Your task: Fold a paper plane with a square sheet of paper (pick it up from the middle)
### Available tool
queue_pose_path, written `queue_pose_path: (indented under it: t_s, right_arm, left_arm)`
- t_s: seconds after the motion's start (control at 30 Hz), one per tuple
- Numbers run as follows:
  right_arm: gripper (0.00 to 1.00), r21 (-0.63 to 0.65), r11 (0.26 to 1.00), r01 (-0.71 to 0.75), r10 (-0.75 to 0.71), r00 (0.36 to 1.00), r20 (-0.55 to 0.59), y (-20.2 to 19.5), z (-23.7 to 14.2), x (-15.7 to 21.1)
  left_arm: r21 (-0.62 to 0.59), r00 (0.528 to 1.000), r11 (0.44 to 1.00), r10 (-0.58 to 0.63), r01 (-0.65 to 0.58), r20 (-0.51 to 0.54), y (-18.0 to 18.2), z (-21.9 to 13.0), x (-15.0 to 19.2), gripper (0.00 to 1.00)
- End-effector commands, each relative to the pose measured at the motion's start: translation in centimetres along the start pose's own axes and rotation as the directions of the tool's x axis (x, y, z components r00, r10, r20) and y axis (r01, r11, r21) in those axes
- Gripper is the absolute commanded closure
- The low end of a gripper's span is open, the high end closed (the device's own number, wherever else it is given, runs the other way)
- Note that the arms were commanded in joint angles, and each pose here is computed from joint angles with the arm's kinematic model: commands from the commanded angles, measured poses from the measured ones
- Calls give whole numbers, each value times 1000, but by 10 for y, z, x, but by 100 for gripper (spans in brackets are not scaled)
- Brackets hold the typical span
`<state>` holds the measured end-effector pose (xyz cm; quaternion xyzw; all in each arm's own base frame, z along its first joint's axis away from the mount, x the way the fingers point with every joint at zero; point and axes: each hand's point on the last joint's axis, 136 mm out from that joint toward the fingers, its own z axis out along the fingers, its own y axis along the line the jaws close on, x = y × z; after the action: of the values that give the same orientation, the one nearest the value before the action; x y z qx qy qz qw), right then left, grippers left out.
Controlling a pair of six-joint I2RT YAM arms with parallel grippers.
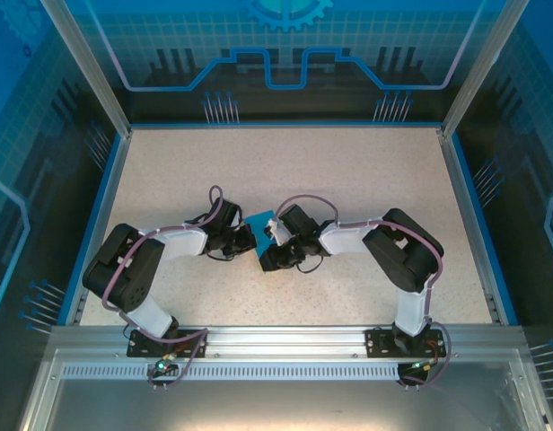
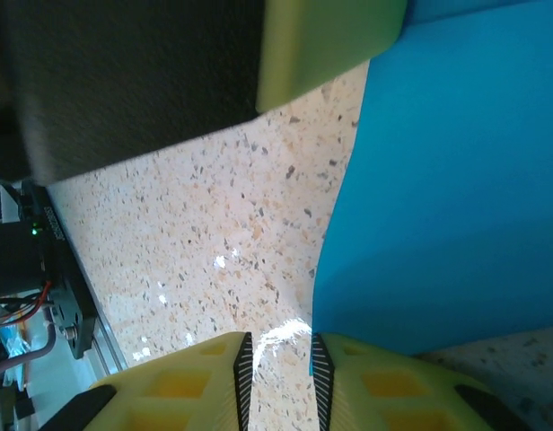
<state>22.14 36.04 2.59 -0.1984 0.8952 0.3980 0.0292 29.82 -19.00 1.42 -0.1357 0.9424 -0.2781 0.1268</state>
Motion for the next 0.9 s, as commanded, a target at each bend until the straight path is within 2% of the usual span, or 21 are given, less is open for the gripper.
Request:
queue_pose_path:
  t_s: [0.0, 0.13, 0.33, 0.57, 0.87]
  right_arm:
    - [72, -7, 999, 46, -45, 996, 83, 19, -22, -25]
    - [71, 6, 998, 56, -56, 993, 107, 20, -28, -33]
    - [73, 24, 999, 31, -33, 997, 76, 10, -18, -32]
    - [75, 48, 999, 18, -19, 1000, 10, -1, -2, -21]
    - [77, 122, 992, -44, 45, 999, -9, -25, 7, -10]
  left_arm:
    - [-32, 1000, 999, 27, -27, 2, 4, 2, -3, 100]
    - [-35, 1000, 999, 27, -27, -1, 5, 3, -2, 100]
    - [-40, 1000, 999, 26, -26, -1, 6, 4, -2, 100]
    - [-50, 1000, 999, 21, -21, -1, 8, 5, -3, 100]
    - [-54, 1000, 998, 20, -20, -8, 8, 8, -4, 100]
